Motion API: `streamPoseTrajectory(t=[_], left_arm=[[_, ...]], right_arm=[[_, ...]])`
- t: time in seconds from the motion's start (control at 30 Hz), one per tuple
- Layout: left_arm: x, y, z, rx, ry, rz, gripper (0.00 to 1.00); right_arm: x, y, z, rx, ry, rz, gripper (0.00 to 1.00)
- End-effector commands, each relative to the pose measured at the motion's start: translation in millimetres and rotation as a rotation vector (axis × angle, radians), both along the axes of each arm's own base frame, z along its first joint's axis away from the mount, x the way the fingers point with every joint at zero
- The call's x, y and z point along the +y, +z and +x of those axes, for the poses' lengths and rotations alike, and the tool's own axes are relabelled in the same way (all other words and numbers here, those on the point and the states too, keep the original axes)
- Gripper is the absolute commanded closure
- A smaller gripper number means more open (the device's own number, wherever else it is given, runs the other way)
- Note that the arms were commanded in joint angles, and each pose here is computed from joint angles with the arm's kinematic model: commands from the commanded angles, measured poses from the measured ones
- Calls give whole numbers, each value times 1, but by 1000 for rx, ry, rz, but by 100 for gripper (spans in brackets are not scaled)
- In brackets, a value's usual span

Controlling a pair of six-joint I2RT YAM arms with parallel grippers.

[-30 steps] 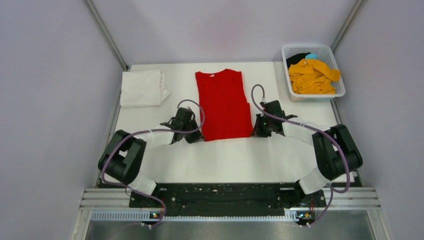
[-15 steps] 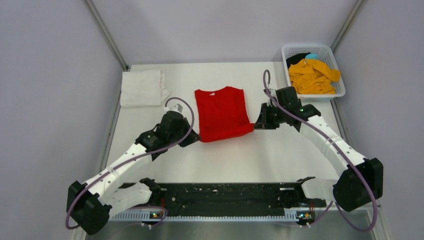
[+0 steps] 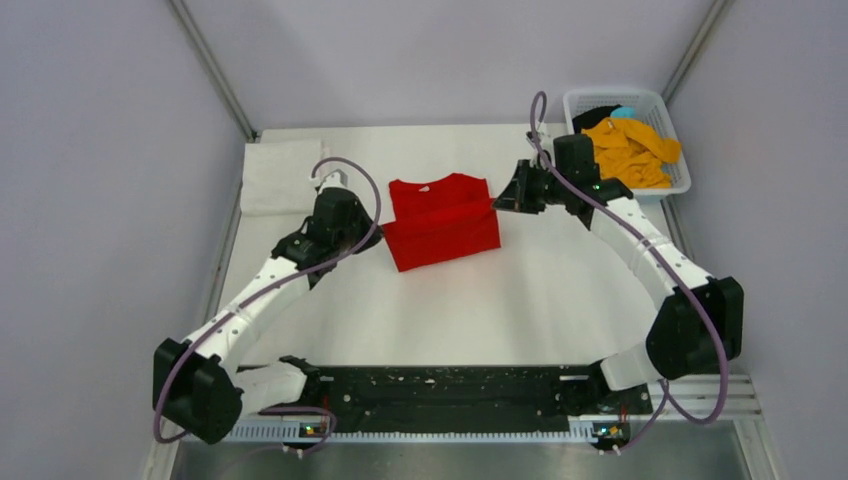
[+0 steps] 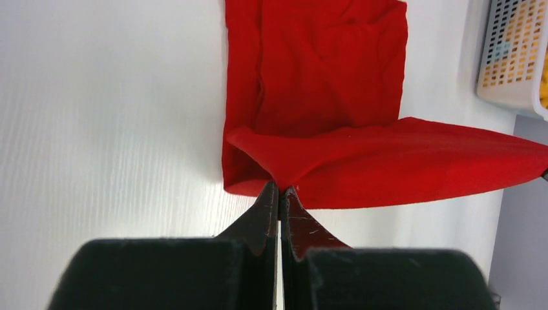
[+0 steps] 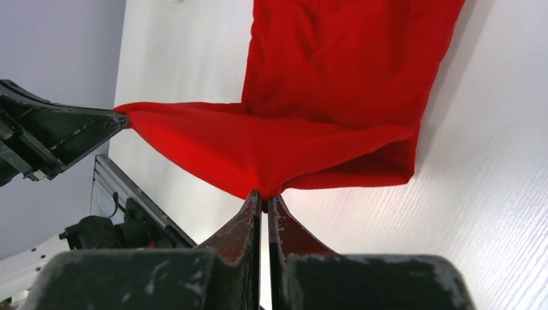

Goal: Fold and stack the t-shirts
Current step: Fold the long partially folded tshirt into a neat square

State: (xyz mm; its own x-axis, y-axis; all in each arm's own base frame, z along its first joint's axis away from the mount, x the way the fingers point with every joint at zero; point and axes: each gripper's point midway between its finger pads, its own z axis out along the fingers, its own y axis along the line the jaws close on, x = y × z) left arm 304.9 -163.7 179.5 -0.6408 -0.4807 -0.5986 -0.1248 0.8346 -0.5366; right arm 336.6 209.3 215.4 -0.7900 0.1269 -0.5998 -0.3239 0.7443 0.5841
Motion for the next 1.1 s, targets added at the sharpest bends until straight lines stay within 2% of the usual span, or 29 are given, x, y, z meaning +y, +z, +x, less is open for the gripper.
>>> streamPoseTrajectory(t=[0.0,0.27,0.63,0.83,1.07], left_arm=[[5,27,38,-112,8,22,100],[10,16,83,-83,4,68,100],[12,12,146,-102,0,104,100],[9,-8,177,-62,-2,116,100],[16,-33,214,-21,23,145,100]], right_arm=[[-2,18,34,-56,-33,70,100],[-4,4,67,-32,-68,84,100],[-21,-25,124,-63,-212,-32,100],[-24,-40,151,-52,-247,-55,100],[-25,-79,179,-17,-297,-81,100]])
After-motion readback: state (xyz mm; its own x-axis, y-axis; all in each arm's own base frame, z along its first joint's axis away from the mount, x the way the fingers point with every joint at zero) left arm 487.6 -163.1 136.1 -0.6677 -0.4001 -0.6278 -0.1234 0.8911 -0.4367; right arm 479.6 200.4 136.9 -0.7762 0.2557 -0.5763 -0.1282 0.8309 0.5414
